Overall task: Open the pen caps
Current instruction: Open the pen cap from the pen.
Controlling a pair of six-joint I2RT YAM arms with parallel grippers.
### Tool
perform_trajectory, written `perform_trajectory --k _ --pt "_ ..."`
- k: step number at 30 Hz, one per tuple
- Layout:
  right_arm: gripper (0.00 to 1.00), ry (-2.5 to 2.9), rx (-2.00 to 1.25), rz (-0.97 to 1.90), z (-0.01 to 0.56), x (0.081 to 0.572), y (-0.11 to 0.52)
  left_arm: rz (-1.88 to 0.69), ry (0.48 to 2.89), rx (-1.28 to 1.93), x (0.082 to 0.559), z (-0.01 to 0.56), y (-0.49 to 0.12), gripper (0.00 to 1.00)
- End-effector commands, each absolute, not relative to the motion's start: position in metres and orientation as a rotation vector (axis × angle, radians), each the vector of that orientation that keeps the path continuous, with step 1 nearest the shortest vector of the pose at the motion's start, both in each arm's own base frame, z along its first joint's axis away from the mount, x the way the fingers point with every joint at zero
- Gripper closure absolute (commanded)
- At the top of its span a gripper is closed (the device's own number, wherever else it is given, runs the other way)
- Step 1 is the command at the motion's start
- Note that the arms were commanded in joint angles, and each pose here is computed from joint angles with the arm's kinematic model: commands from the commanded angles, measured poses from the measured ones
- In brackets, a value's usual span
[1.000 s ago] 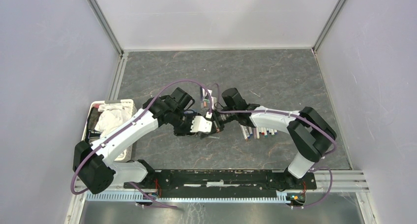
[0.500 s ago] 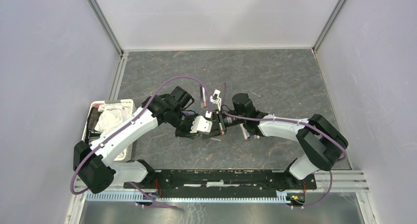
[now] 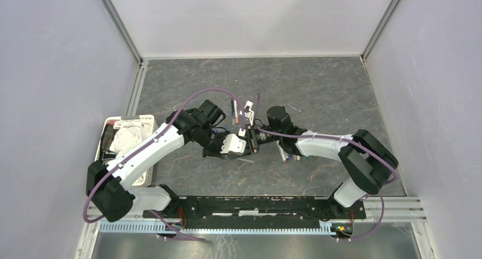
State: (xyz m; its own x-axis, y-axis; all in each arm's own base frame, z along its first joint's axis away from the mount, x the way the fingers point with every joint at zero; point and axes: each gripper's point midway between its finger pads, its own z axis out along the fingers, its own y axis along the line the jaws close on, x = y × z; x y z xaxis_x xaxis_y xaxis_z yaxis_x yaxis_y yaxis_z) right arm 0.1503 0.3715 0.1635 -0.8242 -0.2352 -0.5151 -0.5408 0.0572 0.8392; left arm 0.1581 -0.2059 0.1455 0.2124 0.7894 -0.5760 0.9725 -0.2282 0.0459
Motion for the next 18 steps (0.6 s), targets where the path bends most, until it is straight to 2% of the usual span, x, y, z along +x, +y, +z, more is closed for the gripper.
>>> perform_trajectory --k 1,5,11,14,18 --pt "0.59 2.000 -0.834 1.876 0.182 0.157 0.391 -0.569 1.606 2.139 0.166 0.143 -0.205 0.98" --pt "0.61 2.021 -0.852 1.894 0.179 0.153 0.396 -0.541 1.594 2.135 0.170 0.148 -0.205 0.98" --pt "0.57 2.096 -0.872 1.836 0.160 0.150 0.392 -0.533 1.584 2.130 0.172 0.152 -0.206 0.98" --pt "0.65 2.111 -0.863 1.815 0.159 0.153 0.392 -0.534 1.576 2.129 0.173 0.159 -0.207 0.98" --pt "0.66 2.108 -0.886 1.804 0.162 0.153 0.393 -0.512 1.550 2.122 0.177 0.171 -0.209 0.98"
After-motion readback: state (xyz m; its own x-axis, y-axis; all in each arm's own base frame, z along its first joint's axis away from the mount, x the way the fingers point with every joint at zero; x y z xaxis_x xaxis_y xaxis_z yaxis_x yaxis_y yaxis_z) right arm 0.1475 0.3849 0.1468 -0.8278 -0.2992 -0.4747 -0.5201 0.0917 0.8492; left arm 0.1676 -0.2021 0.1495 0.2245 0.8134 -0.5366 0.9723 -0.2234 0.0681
